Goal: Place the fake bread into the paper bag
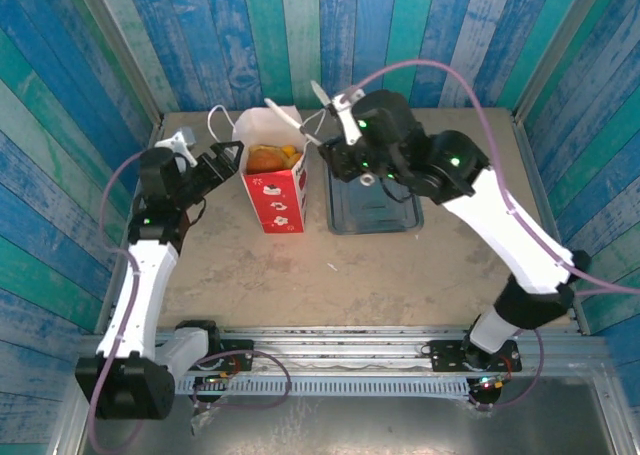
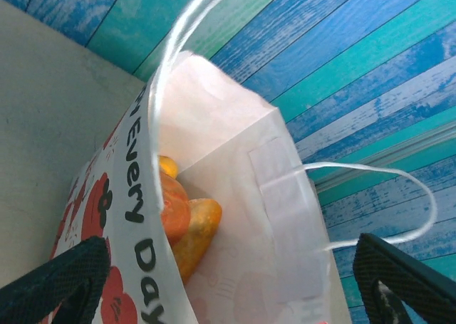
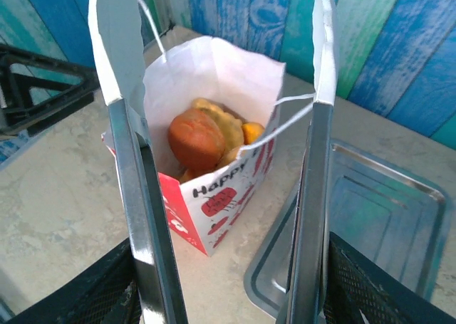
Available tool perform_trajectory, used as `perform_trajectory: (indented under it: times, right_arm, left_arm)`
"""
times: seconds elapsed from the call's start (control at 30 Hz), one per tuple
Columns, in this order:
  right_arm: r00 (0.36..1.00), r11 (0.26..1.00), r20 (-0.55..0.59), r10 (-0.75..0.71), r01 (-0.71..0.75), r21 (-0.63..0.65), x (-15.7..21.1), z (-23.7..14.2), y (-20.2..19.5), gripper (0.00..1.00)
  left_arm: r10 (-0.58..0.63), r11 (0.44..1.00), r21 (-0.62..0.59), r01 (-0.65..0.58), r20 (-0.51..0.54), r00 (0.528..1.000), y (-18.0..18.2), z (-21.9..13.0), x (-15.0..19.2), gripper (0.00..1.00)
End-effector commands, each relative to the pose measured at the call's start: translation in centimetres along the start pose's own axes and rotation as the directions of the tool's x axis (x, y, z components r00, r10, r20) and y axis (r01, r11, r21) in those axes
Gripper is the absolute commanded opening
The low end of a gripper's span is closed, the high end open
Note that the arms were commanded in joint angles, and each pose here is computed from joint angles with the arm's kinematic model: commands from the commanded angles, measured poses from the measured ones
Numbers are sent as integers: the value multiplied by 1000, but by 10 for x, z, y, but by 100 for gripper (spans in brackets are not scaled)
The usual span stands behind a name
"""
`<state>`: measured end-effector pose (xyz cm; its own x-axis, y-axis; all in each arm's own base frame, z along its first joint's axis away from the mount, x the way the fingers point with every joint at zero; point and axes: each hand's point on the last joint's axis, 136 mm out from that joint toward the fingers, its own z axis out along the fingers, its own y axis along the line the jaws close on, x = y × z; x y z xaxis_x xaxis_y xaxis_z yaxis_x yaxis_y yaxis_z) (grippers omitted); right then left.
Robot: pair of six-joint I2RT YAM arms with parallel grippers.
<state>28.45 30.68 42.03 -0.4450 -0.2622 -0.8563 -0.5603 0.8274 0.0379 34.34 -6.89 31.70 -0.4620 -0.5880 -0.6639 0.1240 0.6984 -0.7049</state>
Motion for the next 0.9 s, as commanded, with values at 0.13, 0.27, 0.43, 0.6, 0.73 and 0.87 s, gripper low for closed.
perform_trajectory:
  times: [0.13,0.27,0.43,0.6,0.73,0.87]
  right_arm:
    - [997,984,17,81,-83,157,31,-27,-54,62]
    - [989,960,-6,151,-145,238,67,-30,-89,61]
    - [969,933,-94,230,-191,306,129,-3,-122,59]
    - [943,904,-178,282,-199,379,182,36,-142,59]
    - [933,899,-218,286,-182,399,207,71,-147,60]
    - [927,902,-261,270,-149,405,223,107,-149,60]
  left_arm:
    - [118,991,-75,-112,81,990,-1,-45,3,98]
    - [141,982,-141,-124,117,983,18,-63,16,94]
    - [110,975,-209,-77,148,983,49,-76,39,94]
    - [77,953,-302,-24,165,983,83,-81,58,94]
    - [52,945,-326,4,161,986,100,-76,69,94]
    - [29,943,-331,27,164,986,108,-70,74,94]
